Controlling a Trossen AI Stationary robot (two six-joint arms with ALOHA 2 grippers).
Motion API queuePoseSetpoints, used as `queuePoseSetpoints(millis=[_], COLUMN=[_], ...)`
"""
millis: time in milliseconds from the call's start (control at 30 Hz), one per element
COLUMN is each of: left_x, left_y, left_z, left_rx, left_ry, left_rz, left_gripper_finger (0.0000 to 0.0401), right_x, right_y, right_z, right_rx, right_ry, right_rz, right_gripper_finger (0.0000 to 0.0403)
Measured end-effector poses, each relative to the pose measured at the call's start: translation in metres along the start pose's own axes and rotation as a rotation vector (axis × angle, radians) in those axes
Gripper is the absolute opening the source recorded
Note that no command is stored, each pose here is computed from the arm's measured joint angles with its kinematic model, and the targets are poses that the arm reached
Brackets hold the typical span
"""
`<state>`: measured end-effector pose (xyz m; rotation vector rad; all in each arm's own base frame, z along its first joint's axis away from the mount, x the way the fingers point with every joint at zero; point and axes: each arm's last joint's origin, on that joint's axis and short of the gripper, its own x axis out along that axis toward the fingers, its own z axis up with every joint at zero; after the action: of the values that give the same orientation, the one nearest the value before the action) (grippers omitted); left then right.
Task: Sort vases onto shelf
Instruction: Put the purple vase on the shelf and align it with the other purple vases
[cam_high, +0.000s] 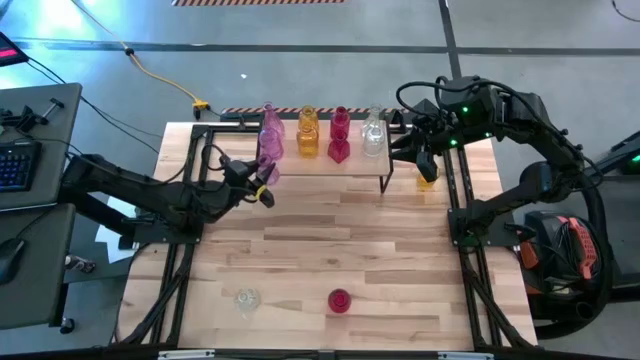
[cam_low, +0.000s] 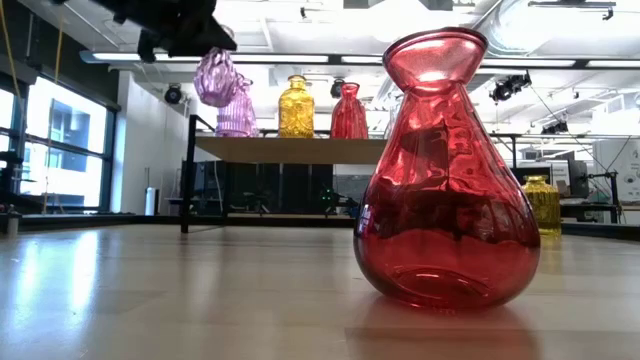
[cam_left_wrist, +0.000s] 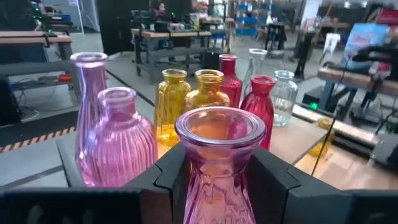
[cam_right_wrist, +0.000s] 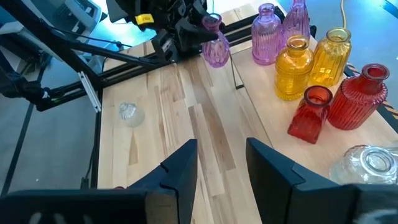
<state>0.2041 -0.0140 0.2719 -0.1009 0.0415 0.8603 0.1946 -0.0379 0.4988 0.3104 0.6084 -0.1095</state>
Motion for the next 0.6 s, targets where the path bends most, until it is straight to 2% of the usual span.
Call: queuePoseSetpoints(millis=[200, 433, 600], left_x=[0.000, 0.008, 0.018], left_y=[0.007, 0.010, 0.010], left_z=[-0.018, -0.022, -0.029], left_rx=[-0.057, -0.006, 0.028], left_ry=[-0.048, -0.044, -0.028], left_rz=[0.040, 0.030, 0.065], left_gripper_finger=[0.0115, 0.0115, 0.0115], right_x=[0.000, 0.000, 0.000], right_y=[0.000, 0.000, 0.000], right_z=[0.000, 0.001, 0.001], right_rx=[-0.001, -0.024, -0.024], right_ry=[-0.001, -0.008, -0.008], right_rz=[0.001, 0.002, 0.002], right_gripper_finger=[0.0119, 0.0119, 0.0119])
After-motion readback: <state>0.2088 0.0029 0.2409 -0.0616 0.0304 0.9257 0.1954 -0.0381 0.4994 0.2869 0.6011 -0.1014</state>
